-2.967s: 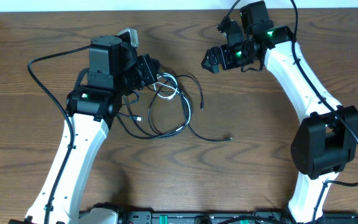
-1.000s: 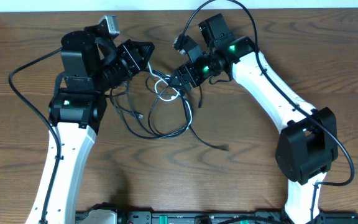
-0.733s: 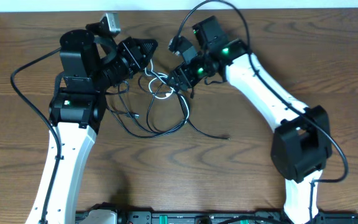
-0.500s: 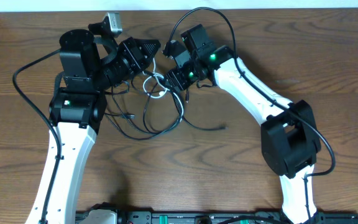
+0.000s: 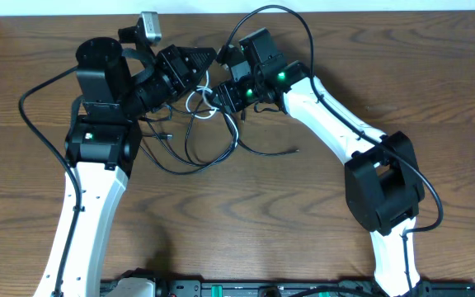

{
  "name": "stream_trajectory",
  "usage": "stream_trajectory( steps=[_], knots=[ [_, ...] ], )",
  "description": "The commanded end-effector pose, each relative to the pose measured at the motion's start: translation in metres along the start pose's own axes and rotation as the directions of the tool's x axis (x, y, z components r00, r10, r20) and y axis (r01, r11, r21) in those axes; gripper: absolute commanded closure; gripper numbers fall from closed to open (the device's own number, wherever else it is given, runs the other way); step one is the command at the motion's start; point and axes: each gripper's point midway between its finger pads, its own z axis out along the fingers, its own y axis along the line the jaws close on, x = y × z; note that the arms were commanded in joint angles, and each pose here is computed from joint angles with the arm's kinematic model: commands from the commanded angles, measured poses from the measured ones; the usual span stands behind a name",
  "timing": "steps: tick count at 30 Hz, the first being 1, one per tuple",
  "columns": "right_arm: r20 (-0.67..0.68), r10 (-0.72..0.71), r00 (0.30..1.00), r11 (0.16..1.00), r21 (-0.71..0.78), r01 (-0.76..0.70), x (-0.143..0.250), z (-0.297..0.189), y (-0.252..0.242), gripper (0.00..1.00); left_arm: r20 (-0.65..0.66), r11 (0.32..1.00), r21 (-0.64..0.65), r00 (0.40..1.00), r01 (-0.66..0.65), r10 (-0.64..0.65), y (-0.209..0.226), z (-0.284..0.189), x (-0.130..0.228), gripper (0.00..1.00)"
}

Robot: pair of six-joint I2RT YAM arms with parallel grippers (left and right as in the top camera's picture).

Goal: Untangle cables

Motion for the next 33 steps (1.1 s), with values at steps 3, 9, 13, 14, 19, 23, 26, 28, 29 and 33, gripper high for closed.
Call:
stream_trajectory(
  steps=[3, 9, 13, 14, 19, 23, 26, 28, 29, 33],
  knots=[
    [0.079, 0.211, 0.974, 0.910, 0.347, -0.225, 0.009, 0.010, -0.057, 0.45, -0.009, 0.989, 0.132, 0.998, -0.061, 0.062, -0.042, -0.012, 0.003, 0.93],
    [0.128, 0.360, 0.924, 0.780, 0.502, -0.374, 0.027, -0.014, -0.116, 0.57, 0.083, 0.976, 0.167, 0.988, -0.140, 0.127, -0.070, -0.046, -0.006, 0.93],
    [0.119, 0.437, 0.891, 0.731, 0.531, -0.429, 0.040, -0.035, -0.150, 0.58, 0.170, 0.972, 0.151, 0.974, -0.178, 0.152, -0.077, -0.074, -0.020, 0.93],
    [0.113, 0.461, 0.880, 0.712, 0.544, -0.443, 0.046, -0.042, -0.159, 0.58, 0.192, 0.973, 0.141, 0.969, -0.184, 0.155, -0.076, -0.080, -0.025, 0.93],
    [0.053, 0.519, 0.853, 0.668, 0.598, -0.443, 0.072, -0.070, -0.192, 0.57, 0.271, 0.979, 0.090, 0.950, -0.184, 0.154, -0.065, -0.101, -0.047, 0.92],
    [-0.031, 0.501, 0.865, 0.706, 0.593, -0.387, 0.085, -0.082, -0.202, 0.53, 0.334, 0.982, 0.038, 0.929, -0.185, 0.162, -0.052, -0.117, -0.066, 0.92],
    [-0.096, 0.432, 0.897, 0.776, 0.545, -0.316, 0.083, -0.079, -0.200, 0.44, 0.376, 0.969, -0.026, 0.896, -0.244, 0.236, -0.043, -0.129, -0.078, 0.93],
    [-0.153, 0.366, 0.918, 0.838, 0.483, -0.254, 0.083, -0.075, -0.191, 0.41, 0.372, 0.969, -0.052, 0.896, -0.243, 0.245, -0.036, -0.131, -0.078, 0.93],
    [-0.172, 0.350, 0.921, 0.853, 0.465, -0.237, 0.084, -0.074, -0.188, 0.39, 0.362, 0.969, -0.063, 0.899, -0.240, 0.246, -0.032, -0.129, -0.076, 0.92],
    [-0.233, 0.315, 0.920, 0.877, 0.441, -0.188, 0.092, -0.074, -0.181, 0.35, 0.314, 0.972, -0.104, 0.921, -0.210, 0.233, -0.012, -0.123, -0.070, 0.93]
  ],
)
